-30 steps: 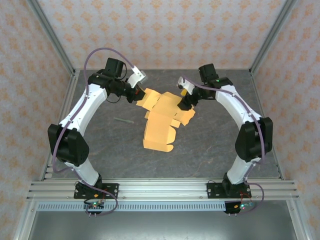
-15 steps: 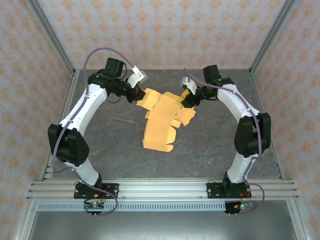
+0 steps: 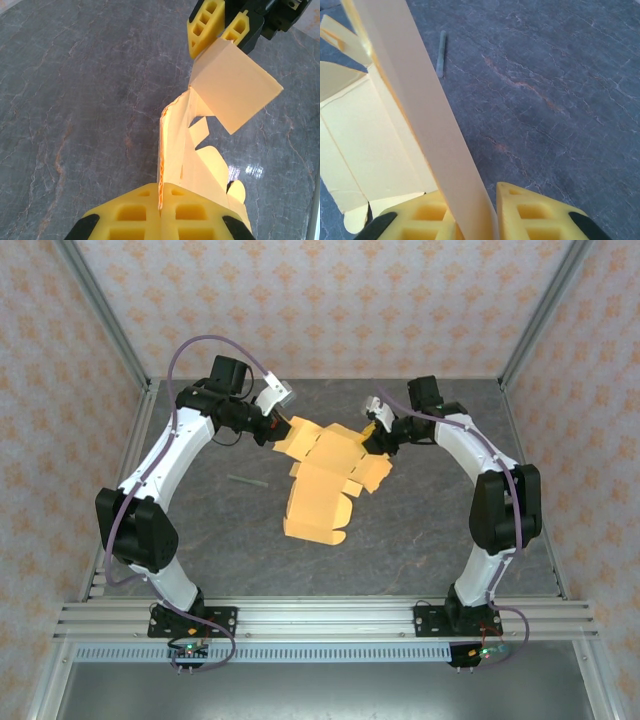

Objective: Fold the paper box

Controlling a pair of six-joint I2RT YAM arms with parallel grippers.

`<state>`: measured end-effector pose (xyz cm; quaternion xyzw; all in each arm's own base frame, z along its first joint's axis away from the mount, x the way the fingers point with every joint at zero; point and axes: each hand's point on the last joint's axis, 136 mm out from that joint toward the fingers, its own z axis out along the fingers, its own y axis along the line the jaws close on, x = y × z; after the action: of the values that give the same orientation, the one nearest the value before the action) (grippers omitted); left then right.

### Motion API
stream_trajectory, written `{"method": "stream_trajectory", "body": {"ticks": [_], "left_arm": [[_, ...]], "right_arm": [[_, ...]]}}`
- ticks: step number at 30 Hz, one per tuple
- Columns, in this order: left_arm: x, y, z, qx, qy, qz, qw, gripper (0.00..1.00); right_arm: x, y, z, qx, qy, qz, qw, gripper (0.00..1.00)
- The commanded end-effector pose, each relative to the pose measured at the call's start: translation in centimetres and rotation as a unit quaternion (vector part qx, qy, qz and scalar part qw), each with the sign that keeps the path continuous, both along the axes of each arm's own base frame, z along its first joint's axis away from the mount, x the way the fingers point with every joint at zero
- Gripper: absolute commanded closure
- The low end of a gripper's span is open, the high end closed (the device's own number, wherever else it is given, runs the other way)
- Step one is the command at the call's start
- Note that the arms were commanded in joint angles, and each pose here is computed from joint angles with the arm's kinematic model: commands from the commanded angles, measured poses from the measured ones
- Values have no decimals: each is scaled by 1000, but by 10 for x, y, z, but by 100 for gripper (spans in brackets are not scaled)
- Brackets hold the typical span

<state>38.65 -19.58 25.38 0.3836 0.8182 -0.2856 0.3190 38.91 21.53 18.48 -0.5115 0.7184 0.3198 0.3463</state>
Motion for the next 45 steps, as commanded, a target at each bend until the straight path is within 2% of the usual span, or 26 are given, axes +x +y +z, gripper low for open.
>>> {"method": "stream_trajectory", "body": {"ticks": [1, 10, 15, 21, 30, 35, 38, 45], "left_arm": [[2, -7, -4, -10, 4, -8, 1000, 100], [3, -8, -8, -11, 12, -8, 1000, 100], [4, -8, -9, -11, 12, -8, 1000, 100], [3, -8, -9, -11, 14, -9, 1000, 100], [2, -9, -9, -16, 15, -11, 1000, 100], [5, -10, -7, -23, 20, -2, 1000, 100], [13, -8, -8, -22, 29, 27, 999, 100], [24, -5, -23, -14, 78, 66, 995, 100]], "right_arm": [[-6, 4, 27, 31, -32, 17, 999, 81], [-7, 6, 34, 41, -27, 21, 999, 75], [-6, 6, 32, 35, -22, 19, 999, 80], [2, 4, 20, 23, -16, 9, 1000, 75], [12, 4, 16, 21, -19, -3, 1000, 88], [16, 2, 18, 5, -52, -32, 998, 94], [24, -1, 14, -32, -96, -74, 992, 98], [32, -9, 6, -122, -220, -162, 954, 100]]}}
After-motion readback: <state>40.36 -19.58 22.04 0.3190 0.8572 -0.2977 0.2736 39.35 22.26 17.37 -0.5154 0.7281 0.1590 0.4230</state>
